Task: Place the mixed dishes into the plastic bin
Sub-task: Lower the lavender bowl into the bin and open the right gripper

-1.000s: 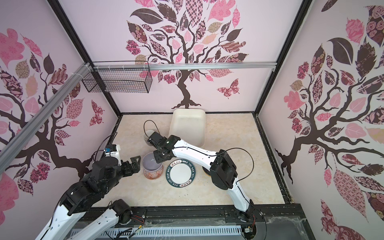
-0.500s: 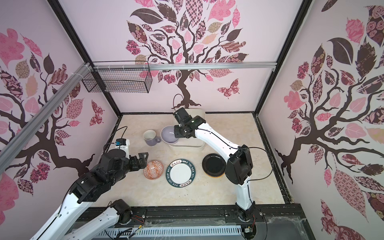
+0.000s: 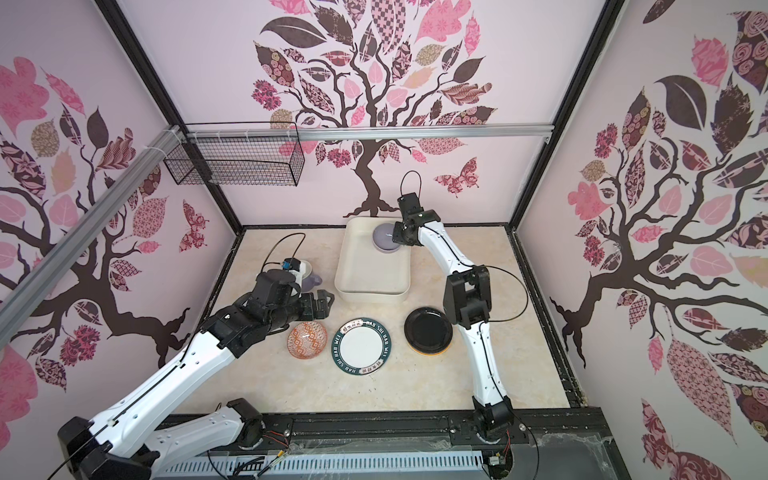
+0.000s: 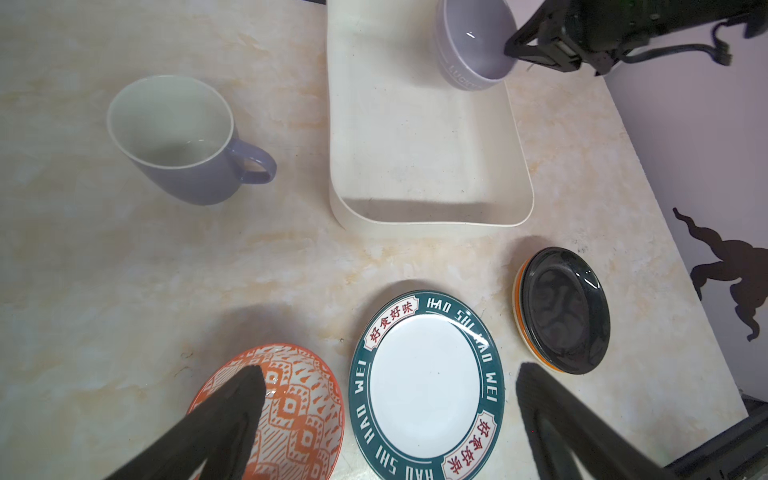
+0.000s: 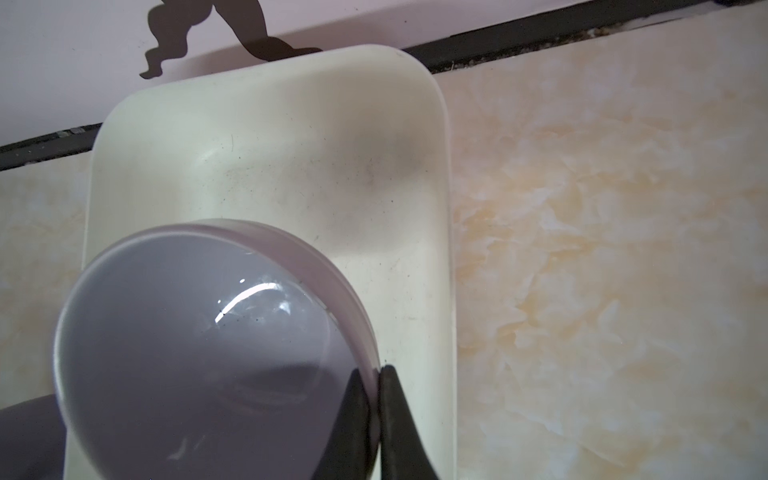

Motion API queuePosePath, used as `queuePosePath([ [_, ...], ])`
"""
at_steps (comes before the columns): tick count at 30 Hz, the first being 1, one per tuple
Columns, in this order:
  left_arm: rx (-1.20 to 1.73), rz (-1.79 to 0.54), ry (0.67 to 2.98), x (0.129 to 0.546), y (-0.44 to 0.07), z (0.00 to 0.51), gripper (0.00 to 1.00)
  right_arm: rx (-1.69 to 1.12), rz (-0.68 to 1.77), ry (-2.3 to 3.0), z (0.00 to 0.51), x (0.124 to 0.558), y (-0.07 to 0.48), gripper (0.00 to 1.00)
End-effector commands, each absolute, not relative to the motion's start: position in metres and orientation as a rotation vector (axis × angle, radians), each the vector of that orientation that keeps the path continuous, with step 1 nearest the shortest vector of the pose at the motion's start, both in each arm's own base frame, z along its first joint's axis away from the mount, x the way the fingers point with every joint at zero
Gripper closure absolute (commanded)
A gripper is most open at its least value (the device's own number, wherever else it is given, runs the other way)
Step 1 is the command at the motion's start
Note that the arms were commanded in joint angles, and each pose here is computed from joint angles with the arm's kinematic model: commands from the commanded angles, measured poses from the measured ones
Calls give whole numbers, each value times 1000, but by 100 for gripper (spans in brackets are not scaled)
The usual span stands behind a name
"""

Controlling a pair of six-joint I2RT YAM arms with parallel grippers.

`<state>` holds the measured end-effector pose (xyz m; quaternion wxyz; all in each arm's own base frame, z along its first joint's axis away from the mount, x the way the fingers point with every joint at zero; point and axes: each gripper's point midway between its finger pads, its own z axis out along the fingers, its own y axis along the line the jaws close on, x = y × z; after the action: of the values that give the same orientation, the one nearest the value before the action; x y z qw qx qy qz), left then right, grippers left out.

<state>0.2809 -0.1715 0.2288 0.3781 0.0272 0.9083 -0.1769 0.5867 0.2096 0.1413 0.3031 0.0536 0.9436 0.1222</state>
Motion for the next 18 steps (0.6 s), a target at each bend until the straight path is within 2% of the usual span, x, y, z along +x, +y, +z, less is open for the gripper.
queuePosePath([
  [1, 106, -502, 2260, 295, -184, 249, 2, 84, 394, 2473, 142, 603, 229, 98],
  [8, 68, -584, 2317, 310, -185, 225, 2, 148, 407, 2515, 94, 616, 202, 99],
  [12, 17, -665, 2313, 317, -183, 221, 4, 139, 370, 2526, 83, 619, 198, 99],
  [18, 33, -656, 2322, 317, -183, 218, 4, 155, 372, 2524, 77, 622, 198, 97],
])
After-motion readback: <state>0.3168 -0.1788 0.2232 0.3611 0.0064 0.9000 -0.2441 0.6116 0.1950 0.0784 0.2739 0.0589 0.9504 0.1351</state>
